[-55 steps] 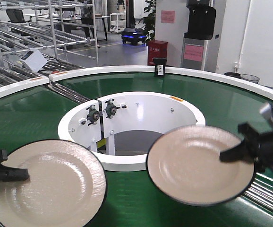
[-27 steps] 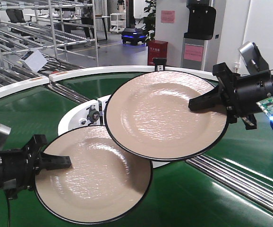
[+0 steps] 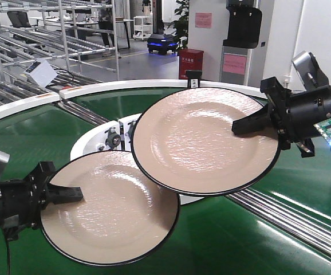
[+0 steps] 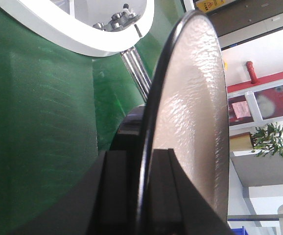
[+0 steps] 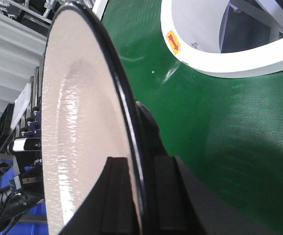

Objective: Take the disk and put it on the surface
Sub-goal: 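Lift both plates off the conveyor and raise them upright, then hold both plates while the base drives to the steel table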

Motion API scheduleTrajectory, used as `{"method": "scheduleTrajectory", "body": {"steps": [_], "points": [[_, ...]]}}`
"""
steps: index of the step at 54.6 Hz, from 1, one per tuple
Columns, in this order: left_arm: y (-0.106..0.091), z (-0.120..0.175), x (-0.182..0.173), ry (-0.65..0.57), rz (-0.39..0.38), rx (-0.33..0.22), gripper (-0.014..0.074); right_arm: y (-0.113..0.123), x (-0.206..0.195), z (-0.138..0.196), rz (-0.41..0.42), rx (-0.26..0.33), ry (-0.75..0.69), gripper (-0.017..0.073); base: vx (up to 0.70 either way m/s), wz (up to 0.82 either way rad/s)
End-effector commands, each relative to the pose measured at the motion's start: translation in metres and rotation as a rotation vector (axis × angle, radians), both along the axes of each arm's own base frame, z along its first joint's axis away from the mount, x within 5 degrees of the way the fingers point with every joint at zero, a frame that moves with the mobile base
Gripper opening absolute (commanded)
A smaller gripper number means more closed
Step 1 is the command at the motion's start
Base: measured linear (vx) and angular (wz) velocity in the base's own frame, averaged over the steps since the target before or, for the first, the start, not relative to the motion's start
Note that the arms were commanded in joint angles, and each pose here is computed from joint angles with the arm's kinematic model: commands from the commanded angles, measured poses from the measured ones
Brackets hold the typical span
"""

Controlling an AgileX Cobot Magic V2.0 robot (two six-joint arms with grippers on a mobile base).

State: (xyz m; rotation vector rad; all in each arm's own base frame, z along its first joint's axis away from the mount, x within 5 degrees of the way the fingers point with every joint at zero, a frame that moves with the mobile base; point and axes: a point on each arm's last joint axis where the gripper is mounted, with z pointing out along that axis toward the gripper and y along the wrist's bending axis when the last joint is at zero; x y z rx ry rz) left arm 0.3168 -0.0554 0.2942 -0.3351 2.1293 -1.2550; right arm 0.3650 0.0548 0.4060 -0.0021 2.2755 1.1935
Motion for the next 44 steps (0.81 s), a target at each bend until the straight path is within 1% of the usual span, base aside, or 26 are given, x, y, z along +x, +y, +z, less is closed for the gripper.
{"method": "scheduleTrajectory", "body": {"steps": [1, 44], "points": [[-0.0036, 0.0320, -0.0049, -0.069, 0.008, -0.132, -0.0001, 0.0023, -0.0150, 0.0402, -0.029, 0.124, -0.112, -0.0008, 0.00, 0.00], [-0.0036, 0.0320, -0.0049, -0.069, 0.008, -0.132, -0.0001, 0.0022, -0.0150, 0.0401, -0.029, 0.123, -0.112, -0.0008, 0.00, 0.00]]}}
